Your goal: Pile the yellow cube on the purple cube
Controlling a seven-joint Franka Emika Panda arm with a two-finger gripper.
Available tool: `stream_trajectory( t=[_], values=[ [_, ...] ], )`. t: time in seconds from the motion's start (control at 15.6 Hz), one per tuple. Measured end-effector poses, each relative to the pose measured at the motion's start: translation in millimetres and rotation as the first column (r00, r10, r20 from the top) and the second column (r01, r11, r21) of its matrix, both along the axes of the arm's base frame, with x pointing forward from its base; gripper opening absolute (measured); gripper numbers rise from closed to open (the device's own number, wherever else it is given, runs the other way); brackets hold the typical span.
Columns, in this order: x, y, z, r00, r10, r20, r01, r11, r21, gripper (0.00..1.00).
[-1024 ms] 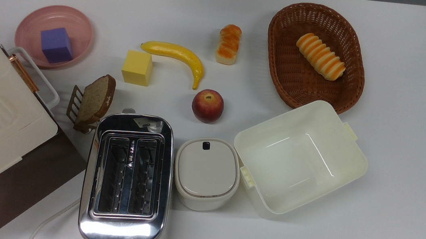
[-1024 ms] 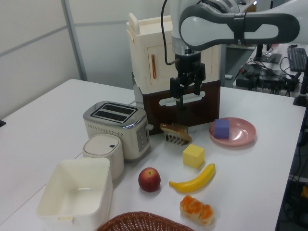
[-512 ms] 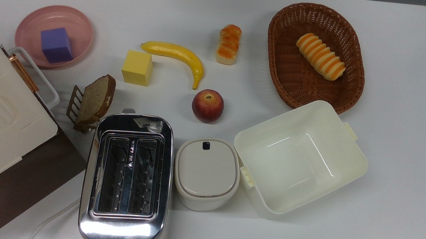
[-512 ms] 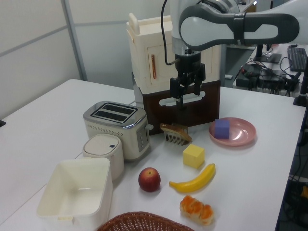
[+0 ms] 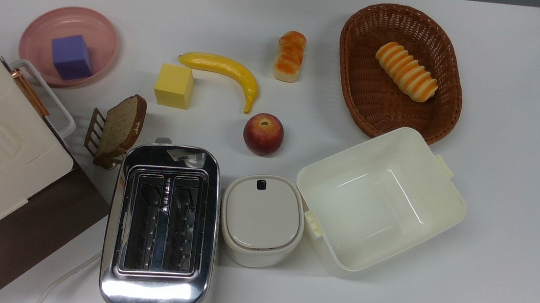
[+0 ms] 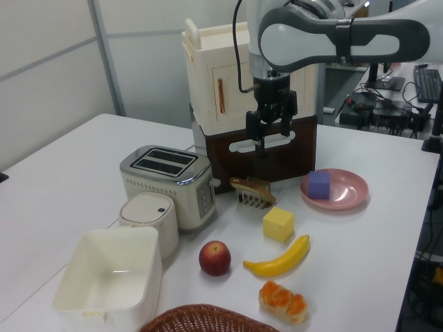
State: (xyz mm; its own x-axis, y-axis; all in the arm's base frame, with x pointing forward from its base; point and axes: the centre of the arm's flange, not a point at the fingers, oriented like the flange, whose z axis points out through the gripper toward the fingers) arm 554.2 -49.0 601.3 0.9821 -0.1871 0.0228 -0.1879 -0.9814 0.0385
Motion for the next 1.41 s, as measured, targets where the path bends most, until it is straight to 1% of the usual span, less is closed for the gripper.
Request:
stream_trajectory(
  t=[0.19, 0.38, 0.64, 0.7, 1.02, 1.41],
  values=[
    [1.5, -5.0, -4.4, 1.000, -0.009, 0.000, 0.009, 1.000, 0.000, 1.00],
    [5.3, -6.3, -11.3, 1.000, -0.009, 0.022, 0.009, 1.000, -0.002, 1.00],
    [4.4, -5.3, -26.6, 1.000, -0.008, -0.004, 0.008, 1.000, -0.001, 1.00],
    [3.4, -11.0, -33.8, 1.000, -0.020, -0.014, 0.020, 1.000, 0.000, 1.00],
    [2.3, -29.9, -49.4, 0.998, -0.065, -0.010, 0.065, 0.998, 0.000, 1.00],
    [-4.8, -54.3, -77.3, 0.992, -0.117, -0.054, 0.118, 0.993, 0.003, 1.00]
  ],
)
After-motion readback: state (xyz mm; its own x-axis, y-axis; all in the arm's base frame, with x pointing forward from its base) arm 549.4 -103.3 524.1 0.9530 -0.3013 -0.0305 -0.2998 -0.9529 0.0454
